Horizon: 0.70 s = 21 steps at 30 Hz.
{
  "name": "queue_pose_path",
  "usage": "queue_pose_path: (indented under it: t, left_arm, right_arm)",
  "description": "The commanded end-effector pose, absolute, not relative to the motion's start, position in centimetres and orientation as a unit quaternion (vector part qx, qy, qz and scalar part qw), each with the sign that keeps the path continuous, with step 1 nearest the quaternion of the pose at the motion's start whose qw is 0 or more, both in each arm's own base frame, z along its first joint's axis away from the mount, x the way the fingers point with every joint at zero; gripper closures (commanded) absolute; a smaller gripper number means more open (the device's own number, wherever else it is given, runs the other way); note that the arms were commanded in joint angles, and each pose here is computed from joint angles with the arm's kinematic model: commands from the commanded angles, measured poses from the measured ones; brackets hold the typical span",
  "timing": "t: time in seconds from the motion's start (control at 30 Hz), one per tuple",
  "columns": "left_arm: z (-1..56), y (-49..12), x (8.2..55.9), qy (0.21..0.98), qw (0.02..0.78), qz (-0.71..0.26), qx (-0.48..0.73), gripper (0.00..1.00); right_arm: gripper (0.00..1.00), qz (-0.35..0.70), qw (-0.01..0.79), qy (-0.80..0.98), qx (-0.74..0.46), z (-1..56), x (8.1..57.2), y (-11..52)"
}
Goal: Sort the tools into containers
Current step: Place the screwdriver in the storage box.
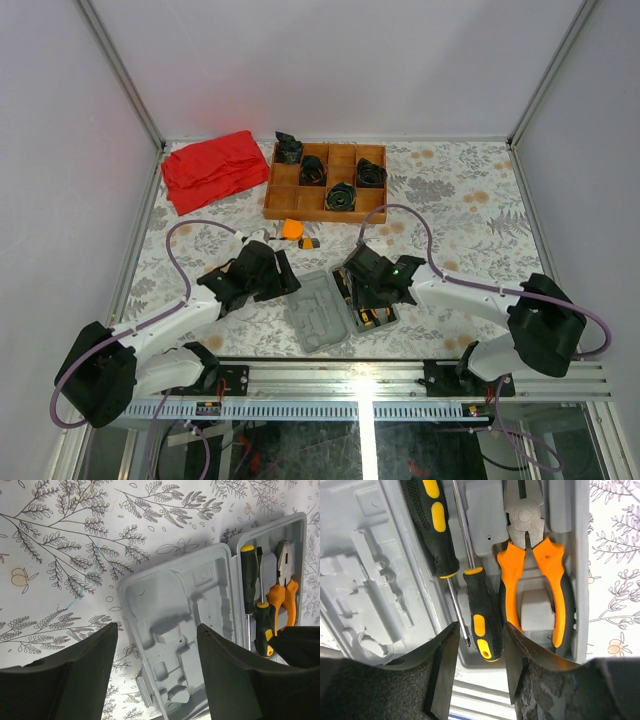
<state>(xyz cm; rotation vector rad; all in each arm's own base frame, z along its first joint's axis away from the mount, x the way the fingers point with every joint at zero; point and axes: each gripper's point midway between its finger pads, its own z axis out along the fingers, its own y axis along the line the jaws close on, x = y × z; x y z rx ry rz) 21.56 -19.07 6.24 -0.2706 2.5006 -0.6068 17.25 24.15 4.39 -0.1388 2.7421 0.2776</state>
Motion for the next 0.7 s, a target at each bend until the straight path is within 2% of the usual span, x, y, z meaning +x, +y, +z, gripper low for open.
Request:
queue_pose_path:
  t: [0.0,0.33,0.67]
  left_arm:
    - [6.3,-19.7,21.8,0.923,0.277,-0.247,-0.101,0.36]
    - [5.4,-19.9,21.3,0.926,0.262,-0.253,-0.102,0.4]
    - [4.2,-20.1,21.4,0.932,0.248,-0.242,-0.102,0.6]
  right_arm:
    - [0.53,0.116,0.245,0.961,-0.056,8.1,18.8,24.4]
    - [0.53,0.181,0.332,0.923,-0.065,10.8,20.1,24.8]
    - [0.55,0.18,0.347,0.919,-0.056,10.8,20.0,23.8]
